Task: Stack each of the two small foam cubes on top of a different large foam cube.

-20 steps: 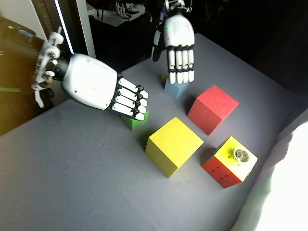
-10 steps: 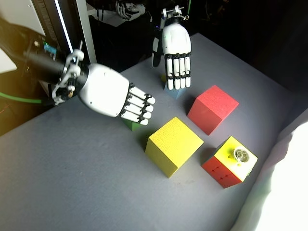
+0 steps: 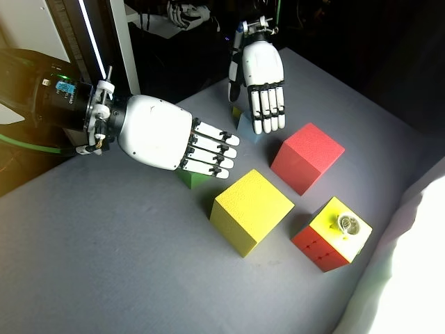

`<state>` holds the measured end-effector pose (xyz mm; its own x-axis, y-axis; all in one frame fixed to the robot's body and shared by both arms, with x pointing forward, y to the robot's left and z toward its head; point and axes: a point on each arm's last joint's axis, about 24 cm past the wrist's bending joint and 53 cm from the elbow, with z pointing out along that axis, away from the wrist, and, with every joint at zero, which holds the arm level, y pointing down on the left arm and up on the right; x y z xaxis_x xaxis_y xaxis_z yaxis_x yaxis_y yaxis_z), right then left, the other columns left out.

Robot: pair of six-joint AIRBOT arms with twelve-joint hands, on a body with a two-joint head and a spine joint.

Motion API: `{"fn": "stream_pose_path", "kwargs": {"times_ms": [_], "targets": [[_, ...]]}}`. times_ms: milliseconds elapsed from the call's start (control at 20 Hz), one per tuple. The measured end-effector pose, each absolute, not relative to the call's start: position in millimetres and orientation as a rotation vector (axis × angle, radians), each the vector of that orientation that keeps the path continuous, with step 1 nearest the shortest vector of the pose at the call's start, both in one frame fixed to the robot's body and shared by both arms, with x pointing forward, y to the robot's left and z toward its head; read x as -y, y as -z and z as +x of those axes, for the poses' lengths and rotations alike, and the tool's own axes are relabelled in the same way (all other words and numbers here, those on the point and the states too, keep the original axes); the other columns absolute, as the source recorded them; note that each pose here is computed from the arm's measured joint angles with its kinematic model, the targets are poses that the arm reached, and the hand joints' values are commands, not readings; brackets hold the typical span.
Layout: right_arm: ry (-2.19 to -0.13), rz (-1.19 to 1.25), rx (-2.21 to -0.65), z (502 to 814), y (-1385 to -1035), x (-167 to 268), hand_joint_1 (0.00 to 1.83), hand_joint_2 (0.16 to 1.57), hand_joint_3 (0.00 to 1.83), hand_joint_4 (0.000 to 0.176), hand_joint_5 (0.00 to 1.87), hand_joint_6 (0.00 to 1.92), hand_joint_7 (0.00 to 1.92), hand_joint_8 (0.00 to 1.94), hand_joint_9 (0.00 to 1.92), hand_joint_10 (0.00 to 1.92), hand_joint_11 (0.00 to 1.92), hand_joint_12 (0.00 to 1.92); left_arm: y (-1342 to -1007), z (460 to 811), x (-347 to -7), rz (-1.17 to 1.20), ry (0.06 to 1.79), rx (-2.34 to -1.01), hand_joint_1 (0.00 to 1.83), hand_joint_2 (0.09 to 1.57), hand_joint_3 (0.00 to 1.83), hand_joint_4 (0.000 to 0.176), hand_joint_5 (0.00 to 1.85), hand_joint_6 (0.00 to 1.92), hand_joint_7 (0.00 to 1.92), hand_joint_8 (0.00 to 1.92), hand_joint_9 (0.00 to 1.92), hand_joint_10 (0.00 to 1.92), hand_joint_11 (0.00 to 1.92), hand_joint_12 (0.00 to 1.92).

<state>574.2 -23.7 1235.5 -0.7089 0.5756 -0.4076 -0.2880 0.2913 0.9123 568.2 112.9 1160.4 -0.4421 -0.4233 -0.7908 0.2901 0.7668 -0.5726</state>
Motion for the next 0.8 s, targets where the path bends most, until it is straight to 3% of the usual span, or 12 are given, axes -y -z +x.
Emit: {"fn": "stream_pose_path", "kwargs": {"times_ms": [300, 550, 800], "targets": [[-1.483, 0.241, -1.948, 566.4, -1200.3, 4.5, 1.20, 0.95, 0.00, 0.000, 0.00, 0.00, 0.00, 0.00, 0.00, 0.00, 0.00, 0.15, -1157.4, 576.5, -120.7, -0.163, 0.792, -1.854, 0.99, 1.02, 0.01, 0.000, 0.00, 0.00, 0.00, 0.00, 0.00, 0.00, 0.00, 0.00], [-1.457, 0.264, -1.957, 584.5, -1185.4, 5.7, 1.30, 0.93, 0.00, 0.000, 0.00, 0.00, 0.00, 0.00, 0.00, 0.00, 0.00, 0.12, -1154.7, 578.1, -123.8, -0.182, 0.775, -1.862, 0.98, 1.02, 0.01, 0.000, 0.00, 0.00, 0.00, 0.00, 0.00, 0.00, 0.00, 0.00], [-1.454, 0.258, -1.963, 592.0, -1174.8, -2.2, 1.24, 0.94, 0.00, 0.000, 0.00, 0.00, 0.00, 0.00, 0.00, 0.00, 0.00, 0.12, -1154.9, 577.8, -117.3, -0.187, 0.792, -1.863, 0.96, 1.03, 0.01, 0.000, 0.00, 0.00, 0.00, 0.00, 0.00, 0.00, 0.00, 0.00]]}}
